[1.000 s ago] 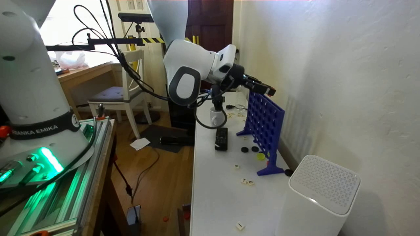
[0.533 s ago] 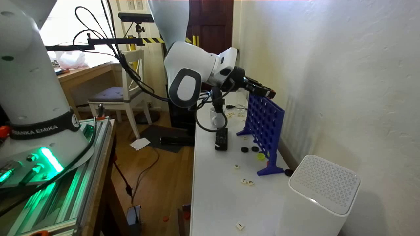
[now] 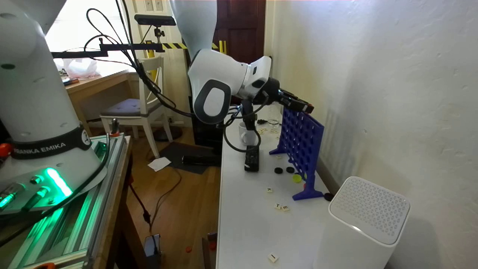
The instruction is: Put one orange chip inside the blue gameboard.
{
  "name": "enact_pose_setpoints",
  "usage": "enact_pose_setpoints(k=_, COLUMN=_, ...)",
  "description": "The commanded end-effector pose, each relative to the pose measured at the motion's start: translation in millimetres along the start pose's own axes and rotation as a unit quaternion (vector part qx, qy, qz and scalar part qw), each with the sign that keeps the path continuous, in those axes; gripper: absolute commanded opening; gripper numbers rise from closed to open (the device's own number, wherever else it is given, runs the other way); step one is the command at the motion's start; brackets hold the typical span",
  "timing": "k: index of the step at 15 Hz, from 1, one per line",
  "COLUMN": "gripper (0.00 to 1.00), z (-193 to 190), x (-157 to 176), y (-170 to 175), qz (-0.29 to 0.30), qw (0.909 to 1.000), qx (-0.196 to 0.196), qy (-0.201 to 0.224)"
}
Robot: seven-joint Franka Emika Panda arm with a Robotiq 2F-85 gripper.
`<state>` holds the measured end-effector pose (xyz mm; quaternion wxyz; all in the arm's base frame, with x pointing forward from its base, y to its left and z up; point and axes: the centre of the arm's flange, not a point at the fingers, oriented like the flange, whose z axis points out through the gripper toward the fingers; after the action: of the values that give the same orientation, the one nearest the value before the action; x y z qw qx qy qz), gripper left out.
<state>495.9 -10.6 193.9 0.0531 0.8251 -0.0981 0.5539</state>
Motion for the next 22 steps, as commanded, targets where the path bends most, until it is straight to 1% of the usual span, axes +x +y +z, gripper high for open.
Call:
enact_pose_setpoints(k=1, gripper=0.11, z=7.0, x=-4.4, y=2.1, qz=0.005, qw=0.9998, qx=0.015, qy=0.009)
enact_pose_setpoints(k=11, gripper=0.11, z=9.2, x=-8.0, y=1.8, qz=0.006, qw=0.9998, qx=0.015, qy=0.009)
enact_pose_setpoints(k=22, gripper=0.11, z=7.8, x=-0.4, y=1.8, qz=0.022, qw=0.9995, qx=0.014, qy=0.021)
